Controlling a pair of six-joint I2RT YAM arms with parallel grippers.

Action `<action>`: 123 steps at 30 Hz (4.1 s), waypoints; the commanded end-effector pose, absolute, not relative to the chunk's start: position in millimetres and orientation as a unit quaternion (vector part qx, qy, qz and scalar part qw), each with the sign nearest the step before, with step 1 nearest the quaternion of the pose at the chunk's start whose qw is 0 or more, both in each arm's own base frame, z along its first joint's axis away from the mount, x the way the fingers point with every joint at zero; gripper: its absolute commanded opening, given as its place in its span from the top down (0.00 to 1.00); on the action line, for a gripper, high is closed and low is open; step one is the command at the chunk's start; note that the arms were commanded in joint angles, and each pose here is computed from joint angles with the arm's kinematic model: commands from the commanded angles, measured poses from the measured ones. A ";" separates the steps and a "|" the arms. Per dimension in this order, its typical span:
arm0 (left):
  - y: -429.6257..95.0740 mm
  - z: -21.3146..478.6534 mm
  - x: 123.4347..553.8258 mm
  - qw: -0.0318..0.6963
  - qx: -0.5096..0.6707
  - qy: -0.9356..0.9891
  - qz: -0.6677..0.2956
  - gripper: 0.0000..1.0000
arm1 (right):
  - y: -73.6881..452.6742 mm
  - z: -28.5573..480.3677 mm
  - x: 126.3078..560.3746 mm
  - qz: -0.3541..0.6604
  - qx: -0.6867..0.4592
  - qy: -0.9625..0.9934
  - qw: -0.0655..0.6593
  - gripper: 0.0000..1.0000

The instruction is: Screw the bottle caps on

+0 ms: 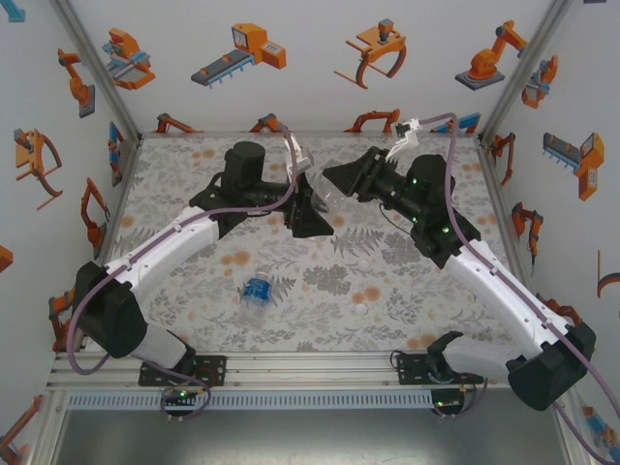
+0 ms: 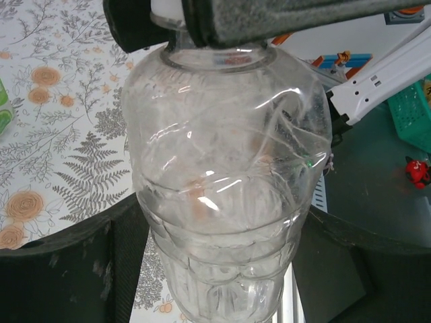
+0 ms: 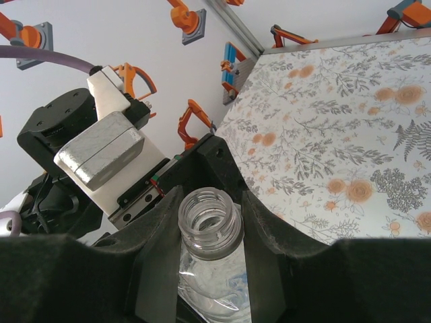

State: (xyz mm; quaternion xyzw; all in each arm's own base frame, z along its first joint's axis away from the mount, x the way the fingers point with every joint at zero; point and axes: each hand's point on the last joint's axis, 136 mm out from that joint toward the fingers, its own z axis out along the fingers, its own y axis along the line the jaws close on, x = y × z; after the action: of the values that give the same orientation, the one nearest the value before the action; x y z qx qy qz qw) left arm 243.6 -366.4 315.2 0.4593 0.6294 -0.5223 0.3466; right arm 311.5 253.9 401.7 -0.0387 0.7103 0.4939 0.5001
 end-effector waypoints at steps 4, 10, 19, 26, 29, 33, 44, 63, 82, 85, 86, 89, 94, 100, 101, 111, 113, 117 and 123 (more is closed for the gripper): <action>-372.8 325.8 239.2 0.337 0.470 0.612 -0.539 0.27 | 249.5 433.3 309.2 0.509 -0.040 0.676 0.532 1.00; -374.8 321.7 238.9 0.326 0.468 0.613 -0.546 0.28 | 248.3 431.8 310.2 0.506 -0.037 0.677 0.534 1.00; -375.0 318.3 240.4 0.323 0.471 0.618 -0.540 0.44 | 248.2 429.8 309.7 0.504 -0.036 0.681 0.530 1.00; -360.9 323.0 257.5 0.359 0.457 0.633 -0.511 0.67 | 235.4 433.8 306.4 0.457 -0.048 0.696 0.553 0.42; -350.5 326.7 267.8 0.370 0.446 0.639 -0.507 0.83 | 228.2 438.8 304.0 0.439 -0.049 0.698 0.565 0.36; -332.6 337.2 278.3 0.388 0.438 0.635 -0.504 1.00 | 224.1 437.2 303.2 0.427 -0.048 0.703 0.567 0.36; -280.3 340.5 297.2 0.429 0.445 0.641 -0.454 1.00 | 223.3 356.1 310.7 0.352 -0.045 0.800 0.483 0.49; -258.8 317.5 301.5 0.463 0.439 0.679 -0.363 0.99 | 191.9 150.0 274.3 0.132 -0.045 0.956 0.257 0.60; -266.7 300.2 295.8 0.442 0.460 0.692 -0.338 0.97 | 178.6 62.6 317.5 0.065 -0.028 0.981 0.179 0.57; -268.1 297.8 294.6 0.439 0.464 0.693 -0.335 0.97 | 178.5 52.8 317.7 0.060 -0.030 0.983 0.171 0.57; -268.5 297.3 294.4 0.439 0.464 0.693 -0.334 0.97 | 177.6 50.0 318.1 0.058 -0.030 0.983 0.170 0.57; -269.5 297.6 293.5 0.439 0.467 0.692 -0.332 0.97 | 178.5 44.7 320.3 0.056 -0.033 0.983 0.171 0.57; -269.1 299.7 292.5 0.440 0.469 0.692 -0.327 0.97 | 181.1 42.9 324.3 0.056 -0.035 0.983 0.172 0.63; -264.3 302.2 288.8 0.443 0.472 0.694 -0.315 0.97 | 185.9 47.3 327.5 0.064 -0.035 0.981 0.177 0.70; -263.3 301.8 287.7 0.442 0.472 0.695 -0.313 0.97 | 188.6 49.3 328.8 0.068 -0.037 0.981 0.179 0.71; -254.0 285.8 291.8 0.453 0.462 0.707 -0.286 0.97 | 253.7 55.1 338.8 0.087 -0.098 0.975 0.176 0.71; -253.5 283.6 294.3 0.451 0.460 0.711 -0.283 0.97 | 265.4 52.3 339.1 0.083 -0.112 0.975 0.175 0.71; -254.2 278.7 298.3 0.447 0.456 0.716 -0.280 0.96 | 277.7 45.7 340.1 0.075 -0.128 0.975 0.166 0.69; -254.1 276.4 300.1 0.441 0.457 0.721 -0.277 0.95 | 284.6 43.8 339.1 0.070 -0.138 0.975 0.161 0.64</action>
State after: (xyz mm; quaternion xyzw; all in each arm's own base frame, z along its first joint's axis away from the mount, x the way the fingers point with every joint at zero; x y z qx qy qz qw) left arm 298.5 -252.7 271.5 0.4501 0.7288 -0.2809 0.4328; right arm 340.7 283.8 39.5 -0.1251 0.9751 0.0817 0.1637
